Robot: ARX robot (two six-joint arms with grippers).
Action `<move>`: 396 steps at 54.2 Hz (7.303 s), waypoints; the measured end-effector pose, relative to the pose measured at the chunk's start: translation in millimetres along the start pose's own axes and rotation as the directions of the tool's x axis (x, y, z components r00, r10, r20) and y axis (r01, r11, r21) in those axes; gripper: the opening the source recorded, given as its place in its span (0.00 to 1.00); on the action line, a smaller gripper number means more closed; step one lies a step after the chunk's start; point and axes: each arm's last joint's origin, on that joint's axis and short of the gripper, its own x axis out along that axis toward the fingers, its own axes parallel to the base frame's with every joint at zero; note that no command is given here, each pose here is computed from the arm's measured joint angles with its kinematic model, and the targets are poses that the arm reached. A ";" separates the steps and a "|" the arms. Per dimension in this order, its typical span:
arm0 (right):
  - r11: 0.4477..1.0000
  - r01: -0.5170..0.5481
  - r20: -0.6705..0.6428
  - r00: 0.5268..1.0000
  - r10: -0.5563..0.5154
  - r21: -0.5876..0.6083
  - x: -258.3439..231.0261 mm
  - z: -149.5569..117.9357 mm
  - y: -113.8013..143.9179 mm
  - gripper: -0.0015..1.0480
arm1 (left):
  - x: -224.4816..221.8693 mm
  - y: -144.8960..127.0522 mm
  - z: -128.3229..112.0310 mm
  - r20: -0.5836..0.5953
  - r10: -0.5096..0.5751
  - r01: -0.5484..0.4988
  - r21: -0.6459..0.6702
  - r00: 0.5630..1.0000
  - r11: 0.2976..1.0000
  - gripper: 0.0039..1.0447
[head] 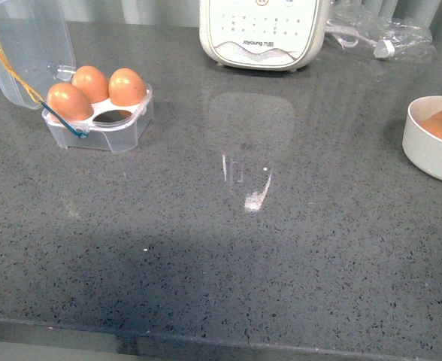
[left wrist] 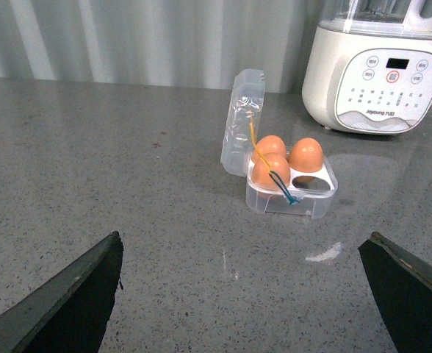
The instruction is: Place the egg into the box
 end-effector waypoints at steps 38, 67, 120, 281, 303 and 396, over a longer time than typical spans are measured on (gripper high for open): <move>0.980 -0.200 -0.280 0.940 0.195 0.011 43.4 -23.5 20.8 0.93 | 0.0 0.0 0.0 0.000 0.000 0.000 0.000 1.000 1.000 0.94; 0.979 -0.205 -0.323 0.926 0.196 0.008 49.4 -44.5 17.9 0.93 | 0.0 0.0 0.0 0.000 0.000 0.000 0.000 1.000 1.000 0.94; 0.925 -0.357 -0.208 0.922 0.326 -0.131 40.8 6.6 78.6 0.40 | 0.0 0.0 0.0 0.000 0.000 0.000 0.000 1.000 1.000 0.94; 0.355 -0.926 -0.409 0.376 0.831 -0.129 93.9 -54.0 293.5 0.93 | 0.0 0.0 0.0 0.000 0.000 0.000 0.000 1.000 1.000 0.94; 0.476 -0.855 -0.288 0.518 0.806 -0.205 67.7 -9.4 254.6 0.93 | 0.0 0.0 0.0 0.000 0.000 0.000 0.000 1.000 1.000 0.94; 0.993 -0.027 0.192 0.980 0.049 -0.119 -164.0 -90.1 -2.9 0.03 | 0.0 0.0 0.0 0.000 0.000 0.000 0.000 1.000 1.000 0.94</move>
